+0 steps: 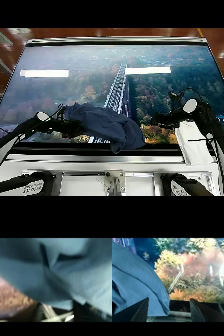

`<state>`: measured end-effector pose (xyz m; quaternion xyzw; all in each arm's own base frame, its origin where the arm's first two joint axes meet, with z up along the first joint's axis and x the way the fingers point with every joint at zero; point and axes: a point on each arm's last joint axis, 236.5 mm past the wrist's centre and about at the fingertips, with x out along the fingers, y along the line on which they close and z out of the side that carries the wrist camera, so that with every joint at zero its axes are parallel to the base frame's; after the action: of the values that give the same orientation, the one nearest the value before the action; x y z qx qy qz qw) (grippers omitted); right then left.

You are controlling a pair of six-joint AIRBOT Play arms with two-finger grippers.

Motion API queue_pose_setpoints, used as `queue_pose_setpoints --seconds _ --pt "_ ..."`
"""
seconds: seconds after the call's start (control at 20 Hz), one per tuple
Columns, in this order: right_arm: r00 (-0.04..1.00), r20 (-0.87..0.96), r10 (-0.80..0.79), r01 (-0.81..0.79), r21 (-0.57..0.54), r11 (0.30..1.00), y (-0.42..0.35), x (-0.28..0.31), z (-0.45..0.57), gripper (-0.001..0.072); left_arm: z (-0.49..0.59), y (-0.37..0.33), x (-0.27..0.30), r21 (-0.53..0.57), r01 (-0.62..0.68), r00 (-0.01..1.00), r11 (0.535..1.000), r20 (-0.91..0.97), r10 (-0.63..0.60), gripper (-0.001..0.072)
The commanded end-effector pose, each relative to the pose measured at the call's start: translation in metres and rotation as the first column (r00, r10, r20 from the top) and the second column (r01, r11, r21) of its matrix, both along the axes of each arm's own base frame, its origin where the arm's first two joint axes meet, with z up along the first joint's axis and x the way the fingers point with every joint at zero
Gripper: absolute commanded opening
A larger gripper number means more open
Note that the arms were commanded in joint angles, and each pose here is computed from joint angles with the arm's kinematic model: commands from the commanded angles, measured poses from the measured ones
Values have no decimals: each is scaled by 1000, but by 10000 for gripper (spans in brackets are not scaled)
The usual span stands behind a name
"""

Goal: Fold the shirts.

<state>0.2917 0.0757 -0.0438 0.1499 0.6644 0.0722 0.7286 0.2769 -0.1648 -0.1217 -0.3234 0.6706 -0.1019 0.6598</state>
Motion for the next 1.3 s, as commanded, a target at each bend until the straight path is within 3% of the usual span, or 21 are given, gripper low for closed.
queue_pose_setpoints --seconds 0.0,0.05,0.1,0.25,0.5,0.85,0.9,1.0,1.05,1.25 --pt "1000 -14 -1 1 4 1000 1 -2 -2 640 -7 -5 13 2 -51 998 999 31 51 152" --pt "1000 -21 -1 1 4 1000 1 -5 -4 698 -6 -6 12 1 -28 999 1000 42 28 82" --pt "999 -43 0 0 4 1000 1 -12 -10 698 -5 -7 10 -2 1 999 1000 50 -1 35" --pt "991 -131 1 4 39 999 8 -40 -32 697 1 -12 -1 -22 75 996 997 51 -74 35" --pt "967 -255 -12 71 223 972 50 -65 -58 696 18 -16 -1 -36 114 989 993 100 -110 35" --pt "924 -379 -55 164 261 951 63 -71 -80 684 55 -18 16 -39 116 969 992 222 -105 35" --pt "919 -389 -60 179 275 945 67 -71 -80 538 58 -18 19 -38 115 967 993 232 -103 35" --pt "920 -384 -71 192 286 939 69 -67 -80 153 65 -19 26 -39 116 962 992 252 -103 34" --pt "928 -367 -55 176 304 936 72 -64 -77 58 68 -20 29 -38 119 959 992 263 -105 34" --pt "989 -147 28 33 400 916 84 -27 -27 56 112 -6 49 38 220 909 975 354 -219 32"
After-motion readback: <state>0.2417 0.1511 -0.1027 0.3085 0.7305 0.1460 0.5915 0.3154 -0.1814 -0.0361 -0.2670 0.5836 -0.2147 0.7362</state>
